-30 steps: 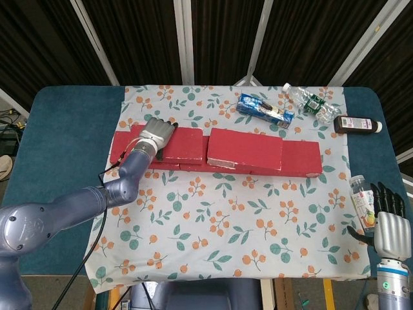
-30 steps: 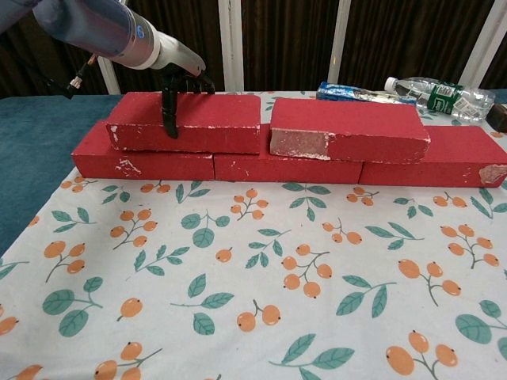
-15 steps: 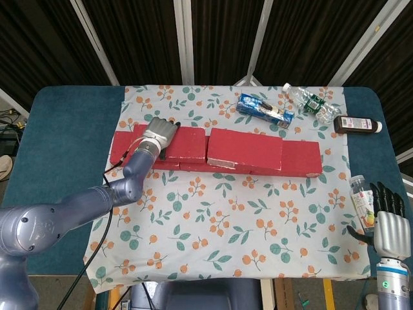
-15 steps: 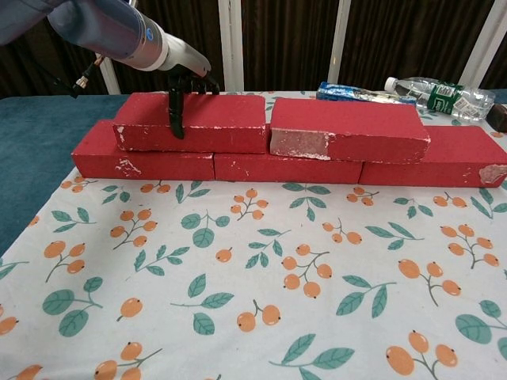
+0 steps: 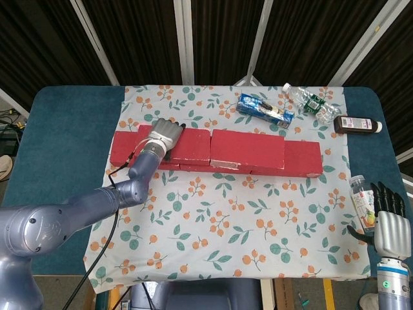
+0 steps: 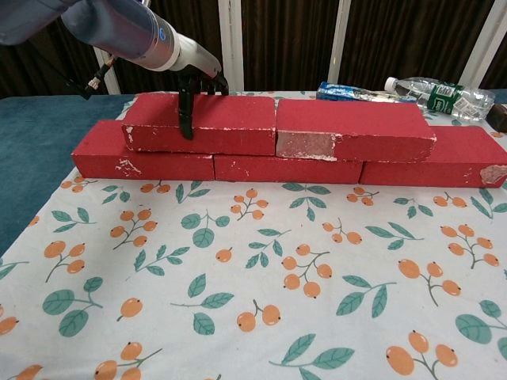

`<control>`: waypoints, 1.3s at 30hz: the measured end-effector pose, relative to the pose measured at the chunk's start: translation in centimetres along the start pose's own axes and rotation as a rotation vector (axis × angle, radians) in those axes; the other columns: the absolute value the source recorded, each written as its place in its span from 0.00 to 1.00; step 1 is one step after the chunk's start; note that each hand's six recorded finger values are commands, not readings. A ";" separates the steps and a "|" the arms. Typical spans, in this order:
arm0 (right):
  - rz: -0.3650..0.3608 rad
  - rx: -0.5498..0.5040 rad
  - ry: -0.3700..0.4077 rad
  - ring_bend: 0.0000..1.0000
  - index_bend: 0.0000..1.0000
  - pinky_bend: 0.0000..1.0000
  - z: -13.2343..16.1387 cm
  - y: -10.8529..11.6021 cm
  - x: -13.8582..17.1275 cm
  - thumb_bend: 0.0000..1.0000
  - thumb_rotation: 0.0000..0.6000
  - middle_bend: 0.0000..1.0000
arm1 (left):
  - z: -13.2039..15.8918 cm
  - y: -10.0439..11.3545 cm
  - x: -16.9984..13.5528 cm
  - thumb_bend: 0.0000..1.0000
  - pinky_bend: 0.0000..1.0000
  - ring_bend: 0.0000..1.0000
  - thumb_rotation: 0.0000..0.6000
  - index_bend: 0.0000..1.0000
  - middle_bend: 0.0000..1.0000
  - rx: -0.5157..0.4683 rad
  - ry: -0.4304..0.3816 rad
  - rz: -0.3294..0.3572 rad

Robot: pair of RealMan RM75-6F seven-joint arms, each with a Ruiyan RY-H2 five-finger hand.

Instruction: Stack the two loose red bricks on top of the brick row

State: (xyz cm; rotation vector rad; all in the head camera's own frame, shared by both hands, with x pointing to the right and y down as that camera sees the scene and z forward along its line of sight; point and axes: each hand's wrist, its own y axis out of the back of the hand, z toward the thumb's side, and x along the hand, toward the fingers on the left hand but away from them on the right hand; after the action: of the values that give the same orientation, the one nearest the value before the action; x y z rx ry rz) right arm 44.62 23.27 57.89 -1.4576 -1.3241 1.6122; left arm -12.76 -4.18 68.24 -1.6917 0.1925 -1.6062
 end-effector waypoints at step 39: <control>-0.006 -0.010 -0.002 0.00 0.00 0.00 -0.1 0.2 0.1 0.15 1.00 0.00 | 0.2 -0.3 0.1 0.02 0.18 0.14 1.00 0.21 0.19 -0.006 0.021 -0.014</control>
State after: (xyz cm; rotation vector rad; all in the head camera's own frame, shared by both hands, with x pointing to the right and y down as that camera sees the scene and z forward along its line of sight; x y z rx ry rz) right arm 44.70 23.27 57.71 -1.4567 -1.3384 1.6061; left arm -12.64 -3.93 68.54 -1.6845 0.1959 -1.6360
